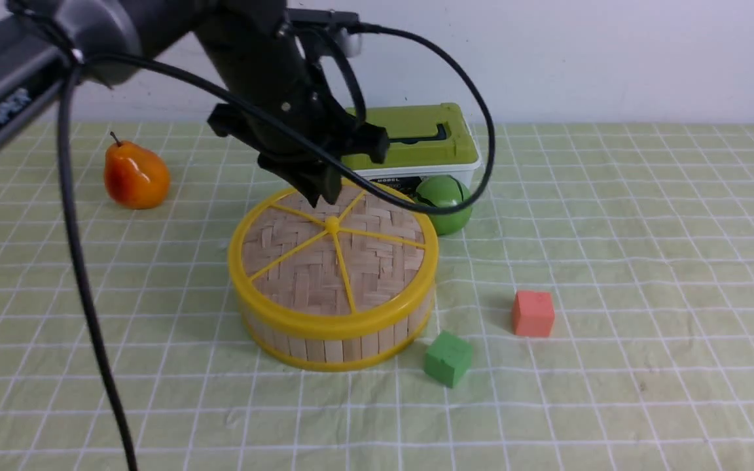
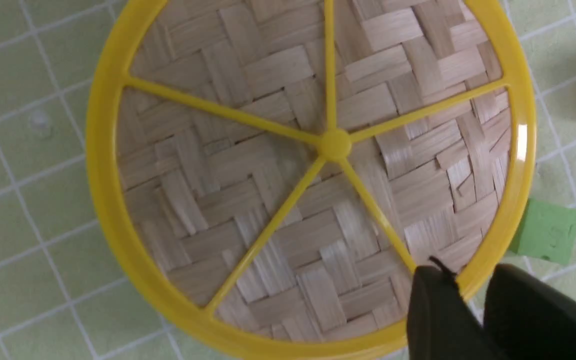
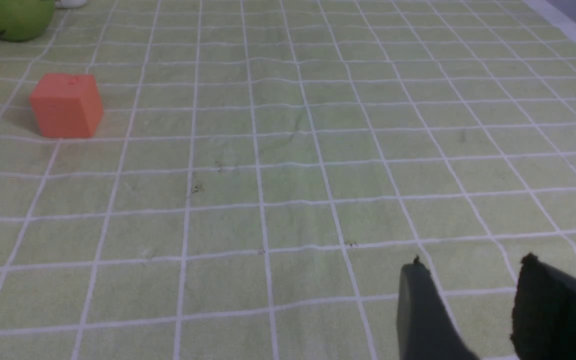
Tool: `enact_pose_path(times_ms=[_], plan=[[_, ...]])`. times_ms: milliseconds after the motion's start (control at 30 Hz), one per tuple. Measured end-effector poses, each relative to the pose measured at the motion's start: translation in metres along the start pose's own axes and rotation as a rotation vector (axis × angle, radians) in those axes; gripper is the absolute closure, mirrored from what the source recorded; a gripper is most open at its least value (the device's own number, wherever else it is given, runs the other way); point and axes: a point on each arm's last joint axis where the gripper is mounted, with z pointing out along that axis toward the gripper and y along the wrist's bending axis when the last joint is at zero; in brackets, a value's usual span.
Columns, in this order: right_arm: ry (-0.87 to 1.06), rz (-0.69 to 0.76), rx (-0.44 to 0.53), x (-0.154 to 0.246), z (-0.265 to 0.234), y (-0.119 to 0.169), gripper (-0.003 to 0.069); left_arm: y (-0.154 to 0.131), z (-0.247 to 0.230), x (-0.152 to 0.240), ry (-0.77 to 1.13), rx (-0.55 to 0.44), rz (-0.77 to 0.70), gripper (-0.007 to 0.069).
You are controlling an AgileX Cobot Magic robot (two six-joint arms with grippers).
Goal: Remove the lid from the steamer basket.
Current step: Use the left arm to lift the lid of the steamer
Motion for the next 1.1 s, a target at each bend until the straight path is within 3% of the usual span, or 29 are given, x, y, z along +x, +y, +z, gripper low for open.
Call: enact_pose_path(times_ms=[33, 133, 300, 733, 1100], plan=[[0.0, 0.0, 0.0, 0.0, 0.0, 0.0, 0.0415, -0.004, 0.008, -0.003, 0.004, -0.013, 0.018, 0.0392], [0.0, 0.0, 0.0, 0.0, 0.0, 0.0, 0.0415, -0.003, 0.026, -0.006, 0.025, -0.043, 0.036, 0.0307], [0.0, 0.0, 0.0, 0.0, 0.0, 0.0, 0.0415, 0.002, 0.055, -0.004, 0.079, -0.097, 0.054, 0.0279], [0.0, 0.0, 0.0, 0.0, 0.0, 0.0, 0.0417, 0.003, 0.074, -0.013, -0.004, -0.103, 0.057, 0.0313], [0.0, 0.0, 0.0, 0.0, 0.0, 0.0, 0.0417, 0.007, 0.089, -0.01, 0.039, -0.127, 0.056, 0.0493]])
